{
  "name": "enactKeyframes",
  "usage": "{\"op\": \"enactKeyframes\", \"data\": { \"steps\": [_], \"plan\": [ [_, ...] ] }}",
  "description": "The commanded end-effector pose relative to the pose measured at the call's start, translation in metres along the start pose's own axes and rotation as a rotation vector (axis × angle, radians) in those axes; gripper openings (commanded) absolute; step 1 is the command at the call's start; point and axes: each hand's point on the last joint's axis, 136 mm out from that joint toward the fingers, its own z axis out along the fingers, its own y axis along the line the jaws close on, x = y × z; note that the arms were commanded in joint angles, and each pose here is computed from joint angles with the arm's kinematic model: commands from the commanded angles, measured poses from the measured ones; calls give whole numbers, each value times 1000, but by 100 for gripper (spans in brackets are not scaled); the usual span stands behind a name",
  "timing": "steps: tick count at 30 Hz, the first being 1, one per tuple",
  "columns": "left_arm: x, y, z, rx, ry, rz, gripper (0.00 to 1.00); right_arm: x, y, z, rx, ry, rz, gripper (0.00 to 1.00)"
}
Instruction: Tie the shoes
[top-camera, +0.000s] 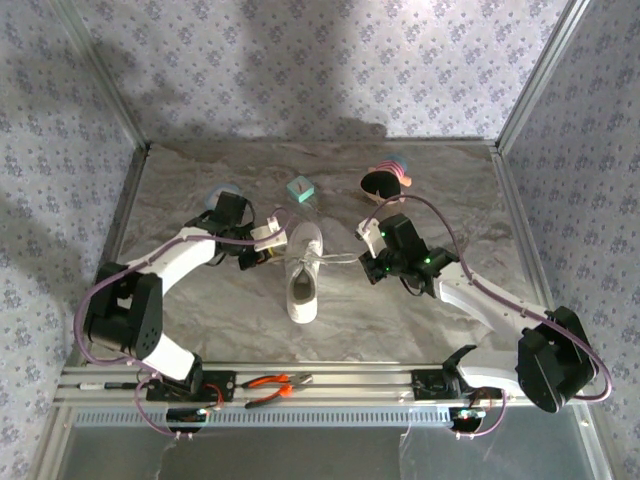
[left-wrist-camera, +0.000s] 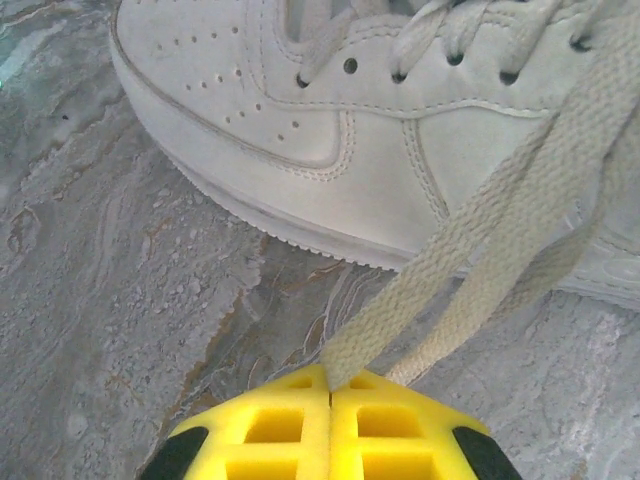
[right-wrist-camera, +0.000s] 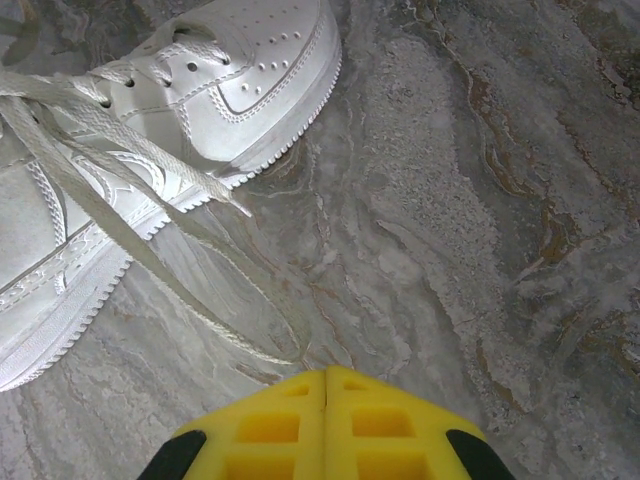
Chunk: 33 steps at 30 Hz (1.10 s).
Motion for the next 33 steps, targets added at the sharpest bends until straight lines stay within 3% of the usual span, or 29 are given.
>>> {"op": "enactKeyframes", "data": {
  "steps": [1, 16, 25, 27, 29, 31, 33],
  "plan": [
    [9, -4, -4, -13, 35, -30, 0, 12, -5, -1, 25, 41, 24, 0],
    [35, -11, -4, -35, 134, -81, 0, 39, -17, 2, 46, 122, 64, 0],
    [32, -13, -6, -26, 123, -99, 0, 39, 1, 15, -73, 110, 95, 0],
    [29, -12, -6, -25, 113, -96, 0, 27, 15, 18, -142, 40, 89, 14],
    [24, -13, -7, -18, 97, -91, 0, 16, 30, 21, -186, -34, 32, 34],
    [20, -13, -7, -15, 88, -83, 0, 11, 40, 29, -205, -59, -24, 46],
    [16, -13, -7, -12, 80, -78, 0, 7, 50, 41, -224, -66, -80, 51]
  ]
}}
